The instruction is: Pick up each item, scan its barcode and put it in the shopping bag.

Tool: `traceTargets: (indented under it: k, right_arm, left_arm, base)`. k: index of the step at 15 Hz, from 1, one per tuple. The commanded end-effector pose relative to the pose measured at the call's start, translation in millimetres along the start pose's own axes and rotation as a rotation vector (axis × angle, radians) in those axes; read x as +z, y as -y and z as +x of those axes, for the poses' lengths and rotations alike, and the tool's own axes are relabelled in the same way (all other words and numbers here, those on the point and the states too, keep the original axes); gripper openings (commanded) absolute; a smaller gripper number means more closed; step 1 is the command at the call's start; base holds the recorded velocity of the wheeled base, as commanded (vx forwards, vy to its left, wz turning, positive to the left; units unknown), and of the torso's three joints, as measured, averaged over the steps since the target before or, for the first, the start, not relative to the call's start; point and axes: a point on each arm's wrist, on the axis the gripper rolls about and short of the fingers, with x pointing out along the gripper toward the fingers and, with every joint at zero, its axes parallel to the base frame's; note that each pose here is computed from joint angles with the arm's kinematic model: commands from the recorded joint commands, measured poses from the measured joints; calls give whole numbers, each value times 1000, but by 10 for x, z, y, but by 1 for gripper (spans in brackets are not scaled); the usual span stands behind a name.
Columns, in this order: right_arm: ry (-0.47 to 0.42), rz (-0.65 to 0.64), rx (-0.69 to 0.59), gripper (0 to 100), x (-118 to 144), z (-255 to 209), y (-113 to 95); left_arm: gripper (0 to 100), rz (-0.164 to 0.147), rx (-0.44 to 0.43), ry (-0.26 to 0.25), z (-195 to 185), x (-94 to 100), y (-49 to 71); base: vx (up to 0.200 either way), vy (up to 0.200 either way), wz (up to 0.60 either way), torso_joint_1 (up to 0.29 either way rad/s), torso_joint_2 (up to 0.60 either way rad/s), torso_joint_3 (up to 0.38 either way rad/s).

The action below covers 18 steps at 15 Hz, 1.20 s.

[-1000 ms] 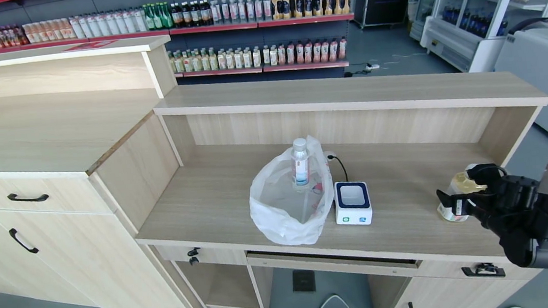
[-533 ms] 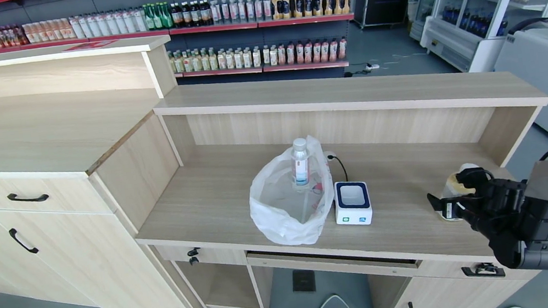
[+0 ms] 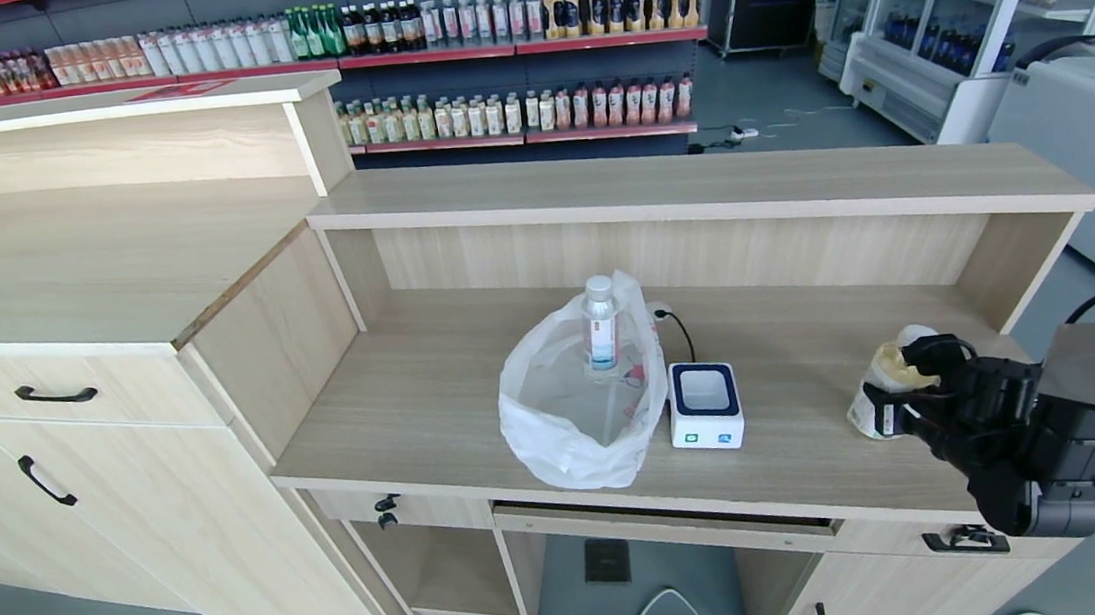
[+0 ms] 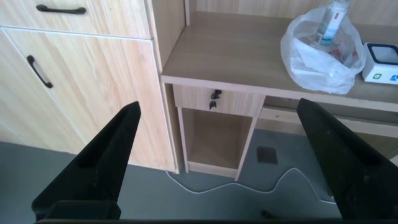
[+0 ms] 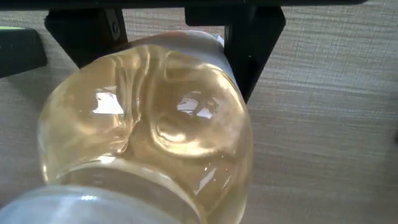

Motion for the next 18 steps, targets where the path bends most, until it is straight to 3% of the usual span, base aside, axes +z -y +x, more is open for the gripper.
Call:
traceTargets:
  k: [1,9,11,12,13,14,15,18]
  right_arm:
    - [20,-3,-4,0,48,17,13]
    - [59,-8,-30,0,256,26,36]
    - [87,8,-23,0,561,-113,5]
    - [113,49,21,0,1038,-394,-9]
    - [111,66,48,0,1226,-525,-12]
    - [70,132,107,0,1680,-961,5]
    - [47,169,152,0,1908,-1231,-15]
    - [80,171,328,0,2165,-1678,-25]
  left_arm:
    - [100,0,1,0,0,0,0]
    - [100,0,1,0,0,0,0]
    - [100,0,1,0,0,0,0]
    - [100,0,1,0,0,0,0]
    - [100,0,1,0,0,0,0]
    - [100,0,1,0,0,0,0]
    - [100,0,1,0,0,0,0]
    - [100,0,1,0,0,0,0]
  base:
    - [0,0,0,0,0,0]
    - [0,0,0,0,0,0]
    - [0,0,0,0,0,0]
    - [0,0,0,0,0,0]
    - [0,0,0,0,0,0]
    - [0,0,0,0,0,0]
    - [0,0,0,0,0,0]
    - [0,0,0,0,0,0]
